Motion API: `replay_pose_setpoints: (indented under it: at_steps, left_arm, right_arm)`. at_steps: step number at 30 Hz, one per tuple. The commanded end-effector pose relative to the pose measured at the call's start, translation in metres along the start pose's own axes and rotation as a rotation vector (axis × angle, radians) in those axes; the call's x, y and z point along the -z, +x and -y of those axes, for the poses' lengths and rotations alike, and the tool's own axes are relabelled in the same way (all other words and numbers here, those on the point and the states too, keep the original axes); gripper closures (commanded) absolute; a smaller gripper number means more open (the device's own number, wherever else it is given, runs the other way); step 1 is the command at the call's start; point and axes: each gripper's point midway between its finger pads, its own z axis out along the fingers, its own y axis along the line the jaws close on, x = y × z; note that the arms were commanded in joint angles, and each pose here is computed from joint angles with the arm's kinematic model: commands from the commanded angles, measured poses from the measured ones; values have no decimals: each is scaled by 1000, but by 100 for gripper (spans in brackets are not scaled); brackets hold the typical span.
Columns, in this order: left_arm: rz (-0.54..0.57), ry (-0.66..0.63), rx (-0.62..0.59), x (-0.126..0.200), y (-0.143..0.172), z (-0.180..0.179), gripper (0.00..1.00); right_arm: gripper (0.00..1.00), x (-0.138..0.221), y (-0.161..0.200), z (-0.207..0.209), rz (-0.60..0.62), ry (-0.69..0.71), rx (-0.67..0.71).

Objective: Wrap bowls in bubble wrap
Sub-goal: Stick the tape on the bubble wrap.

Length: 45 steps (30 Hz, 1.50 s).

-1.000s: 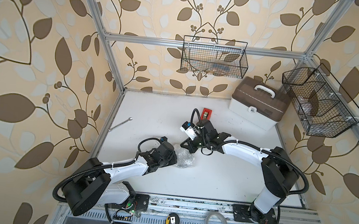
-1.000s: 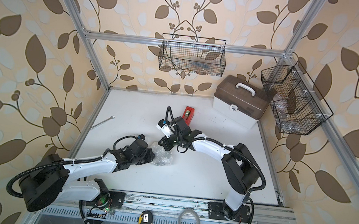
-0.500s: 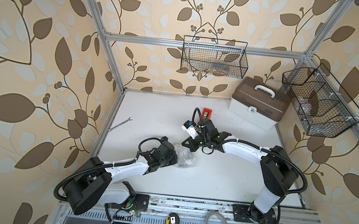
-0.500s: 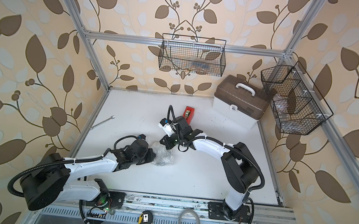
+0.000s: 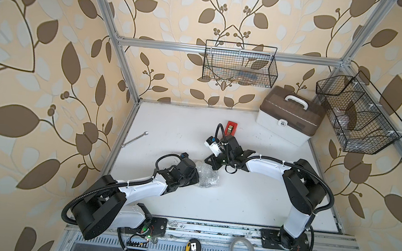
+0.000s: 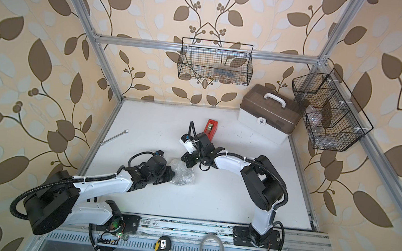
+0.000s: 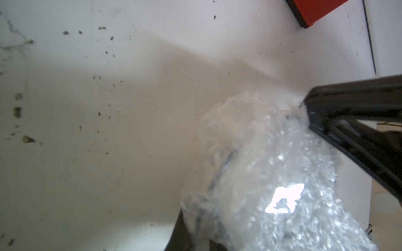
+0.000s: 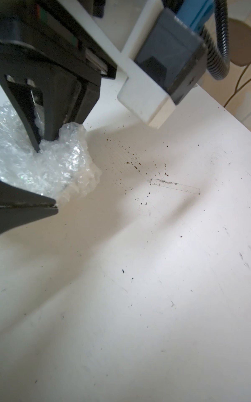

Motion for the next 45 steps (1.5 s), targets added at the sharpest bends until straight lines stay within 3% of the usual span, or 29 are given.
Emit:
replay_pose_setpoints:
  at_steps: [1, 7, 15, 23, 31, 34, 40, 45]
  left_arm:
    - [-127, -144, -45, -4, 34, -39, 100]
    - [-126, -143, -48, -4, 34, -39, 100]
    - [-125, -144, -47, -4, 34, -40, 100]
    - [-124, -148, -48, -6, 33, -39, 100]
    - [-123, -149, -44, -4, 33, -41, 100]
    - [-120, -144, -44, -3, 32, -39, 100]
    - [-122, -145, -50, -3, 33, -39, 100]
    - [-114, -149, -52, -1, 32, -41, 100]
  right_arm:
    - [100, -11, 18, 27, -28, 112, 6]
    - [94, -14, 30, 37, -6, 170, 15]
    - [83, -11, 30, 41, 6, 138, -22]
    - [81, -10, 36, 35, -14, 120, -31]
    - [73, 37, -3, 28, 112, 117, -53]
    - [64, 49, -15, 13, 136, 84, -30]
    - [50, 39, -13, -6, 59, 4, 17]
    - [48, 18, 0, -16, -42, -33, 83]
